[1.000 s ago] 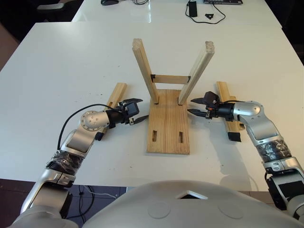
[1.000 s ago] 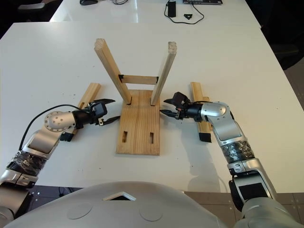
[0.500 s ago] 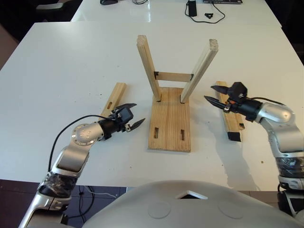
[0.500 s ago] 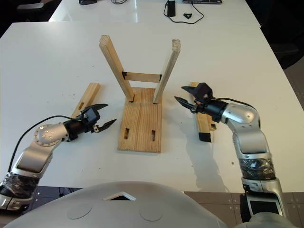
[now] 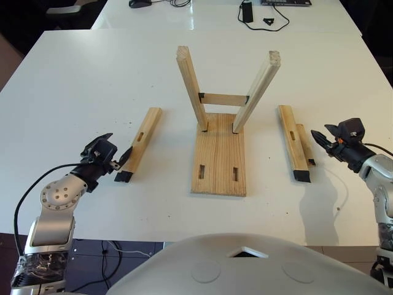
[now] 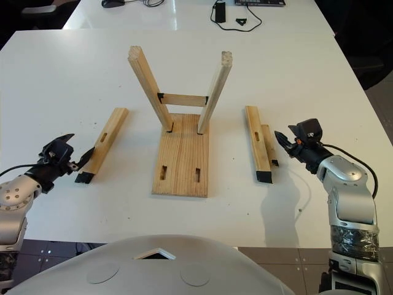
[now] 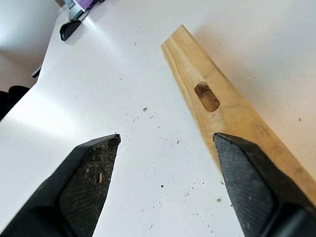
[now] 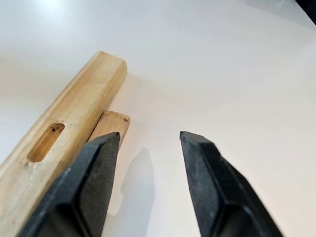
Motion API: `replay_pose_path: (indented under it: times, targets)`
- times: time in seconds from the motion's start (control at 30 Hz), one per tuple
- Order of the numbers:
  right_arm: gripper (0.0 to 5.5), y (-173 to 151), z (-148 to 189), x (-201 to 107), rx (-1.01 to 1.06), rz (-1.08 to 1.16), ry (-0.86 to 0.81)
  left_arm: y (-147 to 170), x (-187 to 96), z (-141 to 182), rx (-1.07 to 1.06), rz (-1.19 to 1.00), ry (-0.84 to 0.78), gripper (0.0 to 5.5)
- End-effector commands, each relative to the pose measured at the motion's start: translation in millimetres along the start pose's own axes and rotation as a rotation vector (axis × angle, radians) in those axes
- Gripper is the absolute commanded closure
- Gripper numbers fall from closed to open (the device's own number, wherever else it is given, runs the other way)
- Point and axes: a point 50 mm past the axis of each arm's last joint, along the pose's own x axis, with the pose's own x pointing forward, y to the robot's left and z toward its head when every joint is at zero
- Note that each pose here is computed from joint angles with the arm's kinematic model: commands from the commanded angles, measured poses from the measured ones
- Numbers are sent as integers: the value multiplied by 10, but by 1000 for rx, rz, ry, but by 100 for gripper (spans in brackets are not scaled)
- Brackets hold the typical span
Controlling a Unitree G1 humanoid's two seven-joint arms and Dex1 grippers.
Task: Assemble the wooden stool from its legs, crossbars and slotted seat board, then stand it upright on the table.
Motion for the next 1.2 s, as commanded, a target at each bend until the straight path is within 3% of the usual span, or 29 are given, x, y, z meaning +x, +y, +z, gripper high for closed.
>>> replay_pose_path:
  times: [0.03,0.67,1.0,1.2]
  targets:
    - [327,21,-57,26,34,-20,52,-6,-16,-123,-29,-1,42,199]
    - [327,356,-331,-7,51,108,183,-330,88,-19,-56,-138,-11,199]
    - [327,348,-495,-54,12,172,269,-426,94,4,-64,-166,-20,199]
    - [409,164,-571,14,1,135,299,-293,109,-35,-22,-157,-1,198]
